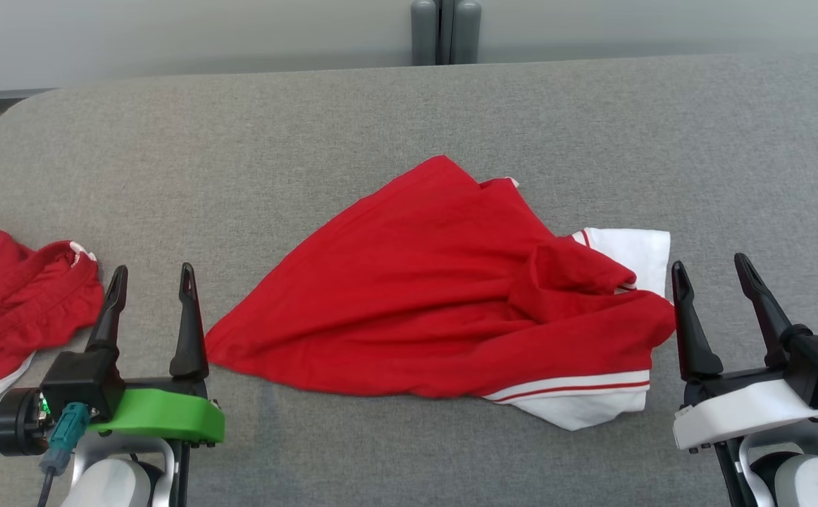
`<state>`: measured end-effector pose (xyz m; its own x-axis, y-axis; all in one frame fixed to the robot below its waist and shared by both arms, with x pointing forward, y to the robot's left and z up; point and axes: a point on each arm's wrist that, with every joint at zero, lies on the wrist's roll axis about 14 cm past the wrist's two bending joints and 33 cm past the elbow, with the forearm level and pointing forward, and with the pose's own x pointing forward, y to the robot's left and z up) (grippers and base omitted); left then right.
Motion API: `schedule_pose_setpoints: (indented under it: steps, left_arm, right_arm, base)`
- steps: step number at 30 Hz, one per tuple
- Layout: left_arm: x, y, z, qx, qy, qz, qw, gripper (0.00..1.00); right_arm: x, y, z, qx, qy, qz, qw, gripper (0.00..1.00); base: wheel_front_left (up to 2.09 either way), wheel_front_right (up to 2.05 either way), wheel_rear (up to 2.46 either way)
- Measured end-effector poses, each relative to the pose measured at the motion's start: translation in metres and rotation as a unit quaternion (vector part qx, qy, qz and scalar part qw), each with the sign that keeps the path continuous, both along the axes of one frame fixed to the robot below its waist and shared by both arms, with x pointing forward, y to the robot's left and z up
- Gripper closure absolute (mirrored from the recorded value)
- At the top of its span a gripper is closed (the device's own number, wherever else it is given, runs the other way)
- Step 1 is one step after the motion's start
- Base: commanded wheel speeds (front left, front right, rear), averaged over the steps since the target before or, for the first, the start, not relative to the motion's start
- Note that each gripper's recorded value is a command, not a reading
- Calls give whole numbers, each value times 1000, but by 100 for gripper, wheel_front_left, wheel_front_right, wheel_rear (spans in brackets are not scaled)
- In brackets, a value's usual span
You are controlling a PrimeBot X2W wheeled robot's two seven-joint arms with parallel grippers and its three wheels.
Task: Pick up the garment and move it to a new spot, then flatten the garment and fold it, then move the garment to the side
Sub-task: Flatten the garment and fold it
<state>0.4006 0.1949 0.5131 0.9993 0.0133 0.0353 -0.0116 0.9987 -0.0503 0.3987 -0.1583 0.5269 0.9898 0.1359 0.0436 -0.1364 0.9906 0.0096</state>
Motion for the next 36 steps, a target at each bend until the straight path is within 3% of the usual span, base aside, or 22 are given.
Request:
schedule_pose_setpoints:
  steps: [11, 24, 25, 26, 27, 36]
  left_arm:
    - [-1, -6, -1, -2, 10, -10, 1000, 0]
    - [16, -6, -10, 5, 16, -14, 1000, 0]
    - [17, -5, -12, 5, 17, -13, 1000, 0]
    - [18, -5, -13, 5, 18, -12, 1000, 0]
    - [18, -4, -14, 6, 18, -11, 1000, 0]
    - [23, -3, -14, 11, 13, -10, 1000, 0]
  right_arm:
    - [-2, -4, -10, 7, 20, -6, 1000, 0]
    - [3, 0, -101, 19, 164, 9, 986, 0]
    - [6, 3, -104, 23, 168, 13, 985, 55]
    - [7, 6, -107, 27, 172, 17, 985, 93]
    - [9, 9, -108, 33, 173, 21, 984, 100]
    - [41, 16, -78, 30, 112, 43, 992, 100]
  base:
    - [0, 0, 0]
    - [0, 0, 0]
    - [0, 0, 0]
    - [0, 0, 0]
    - [0, 0, 0]
    - [0, 0, 0]
